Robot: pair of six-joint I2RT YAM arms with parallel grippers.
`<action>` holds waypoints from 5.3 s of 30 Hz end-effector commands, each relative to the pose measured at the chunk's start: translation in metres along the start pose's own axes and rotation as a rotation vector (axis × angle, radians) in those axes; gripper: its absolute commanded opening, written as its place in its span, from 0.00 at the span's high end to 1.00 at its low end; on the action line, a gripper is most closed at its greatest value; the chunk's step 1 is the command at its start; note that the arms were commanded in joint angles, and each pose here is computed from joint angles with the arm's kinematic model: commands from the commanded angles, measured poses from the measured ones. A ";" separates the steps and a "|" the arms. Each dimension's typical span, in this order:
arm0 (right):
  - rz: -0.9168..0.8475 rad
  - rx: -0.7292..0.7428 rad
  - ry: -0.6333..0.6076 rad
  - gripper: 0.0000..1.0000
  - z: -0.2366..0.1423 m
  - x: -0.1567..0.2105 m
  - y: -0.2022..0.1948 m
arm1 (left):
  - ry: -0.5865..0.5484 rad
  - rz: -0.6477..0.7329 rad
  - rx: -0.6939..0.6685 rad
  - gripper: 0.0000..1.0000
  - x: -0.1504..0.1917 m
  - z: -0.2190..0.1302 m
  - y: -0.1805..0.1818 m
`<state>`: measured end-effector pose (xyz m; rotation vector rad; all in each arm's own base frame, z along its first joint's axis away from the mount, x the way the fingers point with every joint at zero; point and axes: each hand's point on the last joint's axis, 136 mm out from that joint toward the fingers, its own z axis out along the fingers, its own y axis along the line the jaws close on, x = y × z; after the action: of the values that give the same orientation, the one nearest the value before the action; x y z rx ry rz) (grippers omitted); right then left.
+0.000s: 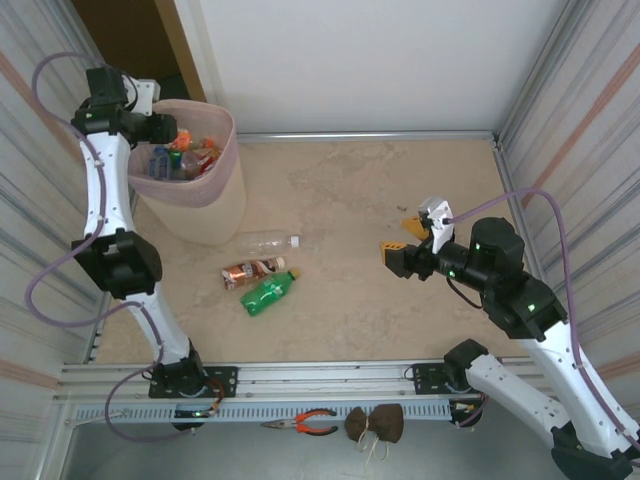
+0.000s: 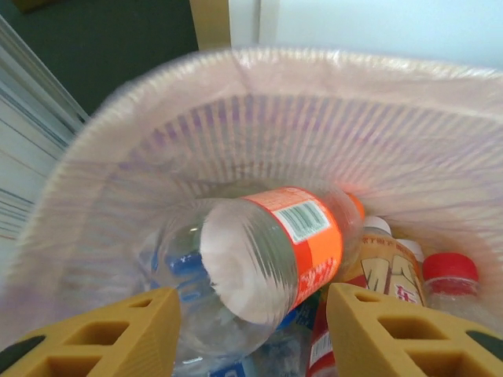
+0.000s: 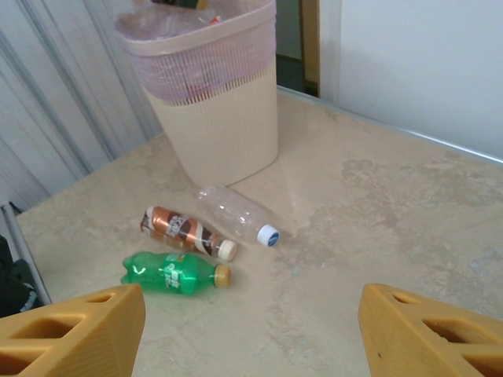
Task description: Put the plastic bottles in the bin
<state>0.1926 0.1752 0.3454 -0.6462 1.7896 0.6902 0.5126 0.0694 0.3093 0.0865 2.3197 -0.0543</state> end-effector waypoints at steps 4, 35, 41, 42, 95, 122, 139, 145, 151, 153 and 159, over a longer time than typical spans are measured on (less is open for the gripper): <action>0.017 0.033 -0.013 0.29 -0.006 0.000 -0.005 | 0.011 -0.056 0.159 0.49 0.003 0.020 -0.031; 0.026 0.026 -0.036 0.30 -0.014 -0.011 -0.001 | -0.175 -0.024 0.262 0.44 -0.016 -0.088 -0.083; 0.021 0.031 -0.036 0.30 -0.014 -0.012 -0.001 | -0.173 0.035 0.316 0.44 0.006 -0.122 -0.119; 0.019 0.032 -0.037 0.30 -0.015 -0.012 -0.001 | -0.169 0.051 0.322 0.44 0.010 -0.126 -0.125; 0.075 0.059 0.020 0.29 -0.004 0.011 -0.010 | 0.490 0.312 0.259 0.19 0.372 -0.055 -0.253; 0.077 0.067 0.055 0.29 0.022 0.023 -0.019 | 0.602 0.256 0.229 0.24 0.418 -0.038 -0.267; 0.091 0.063 0.038 0.29 0.020 0.021 -0.018 | 0.670 0.291 0.194 0.28 0.436 -0.043 -0.268; 0.077 0.063 0.022 0.29 0.011 0.017 -0.016 | 0.645 0.275 0.186 0.28 0.432 -0.049 -0.265; 0.069 0.063 0.020 0.29 0.009 0.019 -0.015 | 0.656 0.277 0.169 0.29 0.433 -0.053 -0.263; 0.070 0.062 0.020 0.29 0.009 0.019 -0.015 | 0.664 0.282 0.161 0.29 0.434 -0.054 -0.262; 0.066 0.066 0.022 0.29 0.009 0.021 -0.016 | 0.670 0.284 0.142 0.31 0.436 -0.058 -0.259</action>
<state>0.2027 0.1720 0.3206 -0.5662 1.8601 0.6805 0.1546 -0.1712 0.0275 0.6084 2.9425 -0.0961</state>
